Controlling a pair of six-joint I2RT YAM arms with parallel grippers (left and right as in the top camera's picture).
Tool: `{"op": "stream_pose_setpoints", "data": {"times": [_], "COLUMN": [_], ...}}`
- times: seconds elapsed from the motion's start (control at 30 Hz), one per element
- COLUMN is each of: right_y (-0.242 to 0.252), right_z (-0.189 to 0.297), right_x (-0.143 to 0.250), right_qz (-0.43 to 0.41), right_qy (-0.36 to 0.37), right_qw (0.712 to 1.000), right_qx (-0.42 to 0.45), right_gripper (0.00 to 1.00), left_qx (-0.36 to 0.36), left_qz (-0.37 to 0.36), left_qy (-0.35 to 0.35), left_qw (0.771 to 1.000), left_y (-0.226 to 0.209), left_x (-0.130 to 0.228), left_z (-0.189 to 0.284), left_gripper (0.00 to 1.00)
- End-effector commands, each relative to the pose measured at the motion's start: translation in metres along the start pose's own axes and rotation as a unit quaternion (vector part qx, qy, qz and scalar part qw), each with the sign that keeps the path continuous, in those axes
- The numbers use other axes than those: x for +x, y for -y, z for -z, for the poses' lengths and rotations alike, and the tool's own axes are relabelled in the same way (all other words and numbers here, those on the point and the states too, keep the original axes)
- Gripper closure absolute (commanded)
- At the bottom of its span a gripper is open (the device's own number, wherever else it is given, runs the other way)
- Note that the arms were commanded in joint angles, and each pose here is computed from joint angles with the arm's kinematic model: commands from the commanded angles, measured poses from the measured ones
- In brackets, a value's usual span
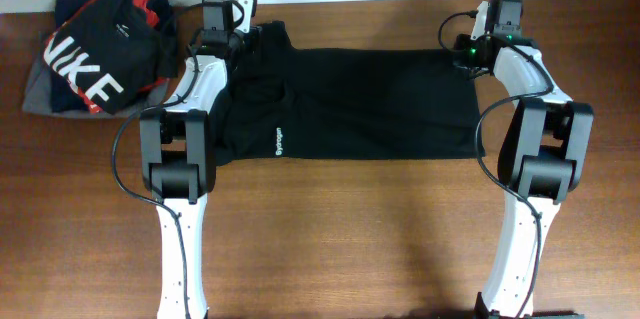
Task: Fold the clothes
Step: 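Grasp the shirt's top corners with both grippers and straighten them, then fold the shirt's top edge down toward its bottom edge with both grippers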
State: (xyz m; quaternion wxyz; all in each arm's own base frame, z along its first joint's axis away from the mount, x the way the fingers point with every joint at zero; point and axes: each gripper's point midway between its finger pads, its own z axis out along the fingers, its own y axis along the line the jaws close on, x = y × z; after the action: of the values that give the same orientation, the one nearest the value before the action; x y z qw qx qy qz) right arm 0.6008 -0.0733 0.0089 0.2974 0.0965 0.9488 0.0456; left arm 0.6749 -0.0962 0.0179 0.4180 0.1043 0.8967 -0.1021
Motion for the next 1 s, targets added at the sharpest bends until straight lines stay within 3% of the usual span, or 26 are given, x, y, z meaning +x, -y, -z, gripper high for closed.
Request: {"op": "stream_pose_setpoints", "data": {"times": [0.0, 0.33, 0.5, 0.97], "right_y": [0.018, 0.015, 0.011, 0.002], "right_z": [-0.002, 0.015, 0.039, 0.107], "right_x": [0.0, -0.012, -0.018, -0.034], "right_qz": [-0.03, -0.029, -0.03, -0.029], "right_qy": [0.001, 0.009, 0.001, 0.002], "right_qw": [0.999, 0.999, 0.999, 0.999], "right_qx": [0.044, 0.045, 0.045, 0.045], "right_gripper": [0.96, 0.96, 0.96, 0.96], "left_qx": [-0.001, -0.001, -0.001, -0.001], "left_qz": [-0.003, -0.005, -0.013, -0.009], "left_qy": [0.005, 0.006, 0.006, -0.029], "left_qw": [1.0, 1.0, 1.0, 1.0], "left_y": [-0.001, 0.002, 0.006, 0.016], "left_x": [-0.002, -0.023, -0.044, -0.058], "left_z": [-0.002, 0.021, 0.047, 0.098], "left_gripper": [1.0, 0.99, 0.99, 1.0]}}
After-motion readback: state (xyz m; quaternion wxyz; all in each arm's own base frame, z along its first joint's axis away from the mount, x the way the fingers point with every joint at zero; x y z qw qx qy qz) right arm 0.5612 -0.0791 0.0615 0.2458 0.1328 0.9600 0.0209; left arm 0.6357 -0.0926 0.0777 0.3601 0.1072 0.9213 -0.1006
